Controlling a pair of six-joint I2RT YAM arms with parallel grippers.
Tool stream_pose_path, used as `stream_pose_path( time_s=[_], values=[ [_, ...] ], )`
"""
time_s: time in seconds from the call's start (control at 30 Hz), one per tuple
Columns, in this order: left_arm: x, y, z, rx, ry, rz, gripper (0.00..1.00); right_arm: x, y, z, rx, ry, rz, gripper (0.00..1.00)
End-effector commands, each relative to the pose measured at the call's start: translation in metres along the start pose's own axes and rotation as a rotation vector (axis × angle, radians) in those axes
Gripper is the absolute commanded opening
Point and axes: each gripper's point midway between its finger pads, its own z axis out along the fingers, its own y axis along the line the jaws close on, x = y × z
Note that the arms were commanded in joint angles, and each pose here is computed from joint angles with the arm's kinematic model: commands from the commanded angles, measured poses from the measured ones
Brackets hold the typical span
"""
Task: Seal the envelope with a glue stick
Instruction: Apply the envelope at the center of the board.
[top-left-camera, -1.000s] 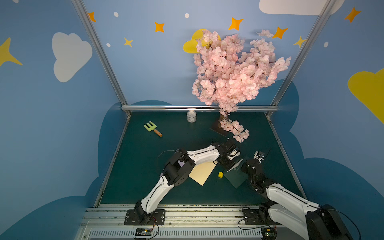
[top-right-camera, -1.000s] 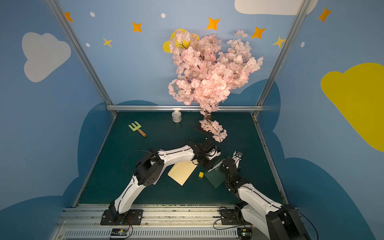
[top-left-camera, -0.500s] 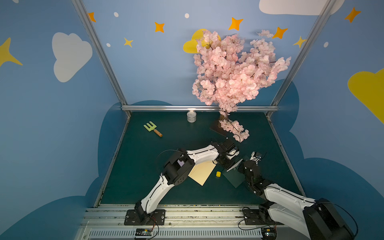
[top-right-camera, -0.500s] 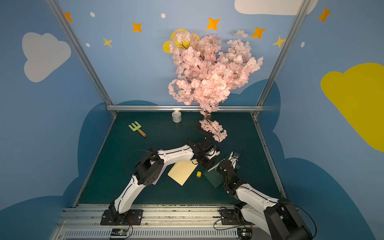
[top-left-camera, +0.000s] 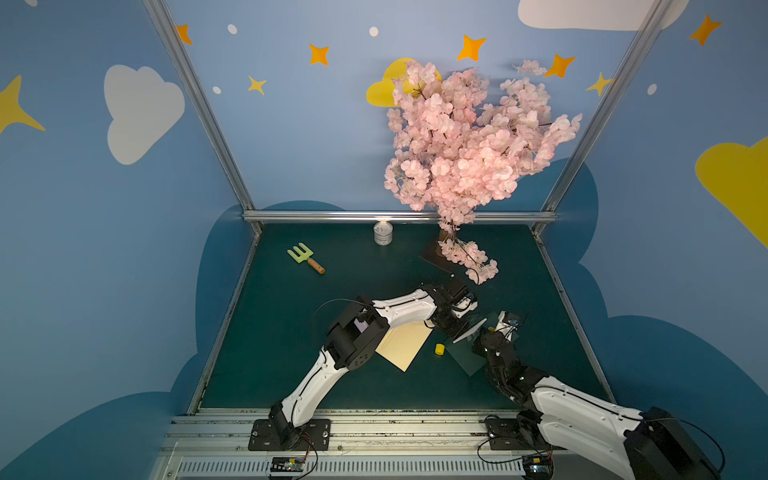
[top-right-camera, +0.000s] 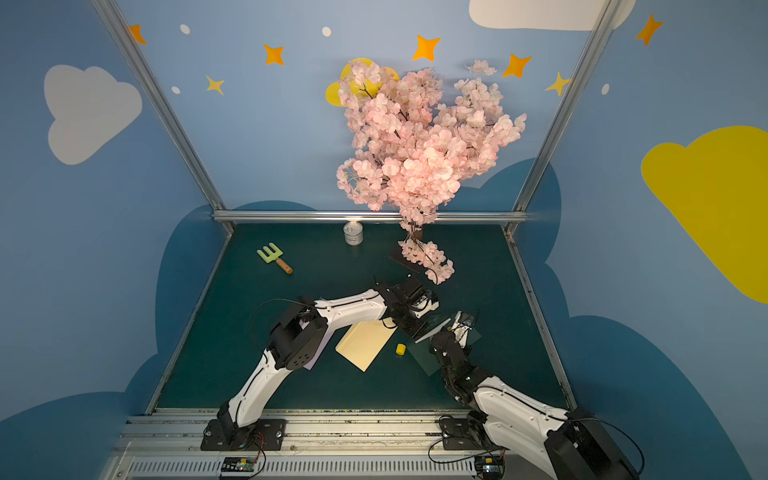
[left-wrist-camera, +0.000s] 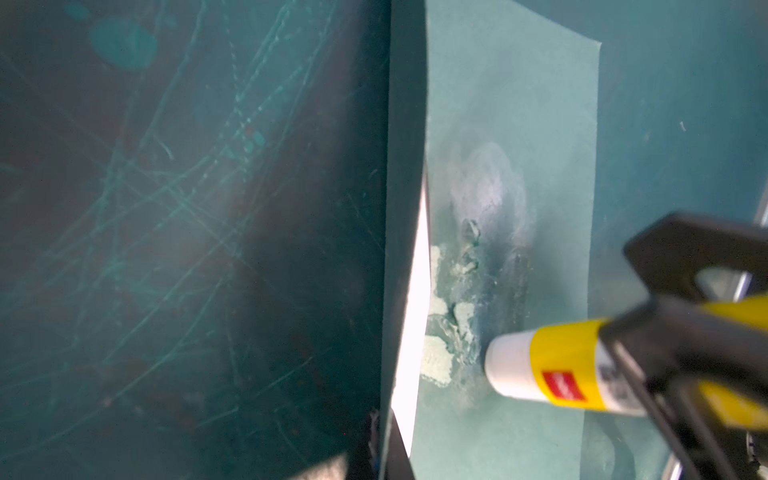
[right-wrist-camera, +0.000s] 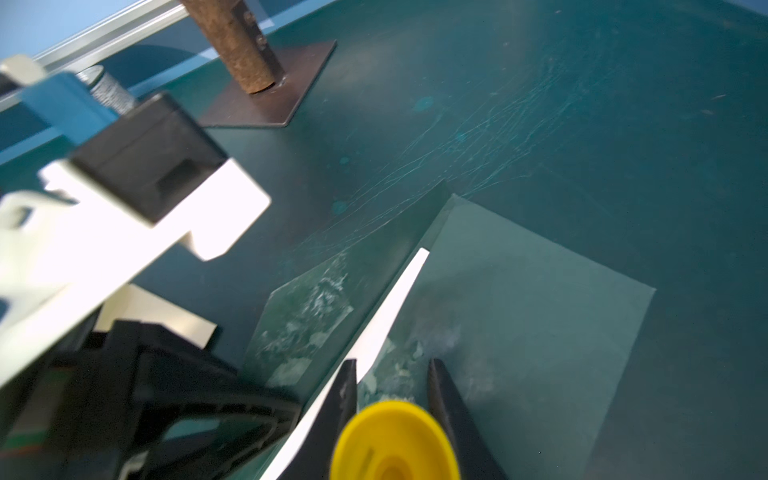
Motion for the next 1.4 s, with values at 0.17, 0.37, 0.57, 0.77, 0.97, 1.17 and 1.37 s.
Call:
stream_pose_path(
  time_s=[0.17,0.37,0.57,0.77,0.97,1.17,1.37],
  values=[
    [0.019,0.004,0.006,-0.001,0.033,-0.035,0.03,0.000,-0.025,0.020,0.274,0.013,-0.063,0.00],
    [0.022,0.006,0.003,-0.013,0.033,-0.037,0.03,-0.012,-0.031,0.021,0.333,-0.060,-0.015,0.00],
    [0.022,0.006,0.002,-0.010,0.028,-0.042,0.03,-0.010,-0.046,0.015,0.342,-0.089,0.077,0.00],
    [0.016,0.004,0.001,-0.001,0.015,-0.044,0.03,0.006,-0.024,0.021,0.207,0.002,0.114,0.00],
    [0.015,0.005,0.002,-0.007,0.011,-0.047,0.03,0.027,-0.009,0.011,0.085,0.104,0.073,0.00],
    [0.013,0.003,0.002,0.001,0.005,-0.047,0.03,0.038,-0.010,0.000,0.059,0.143,0.080,0.00],
    [0.012,-0.001,0.002,0.017,0.001,-0.047,0.03,0.034,-0.017,0.002,0.141,0.121,0.064,0.00]
  ],
)
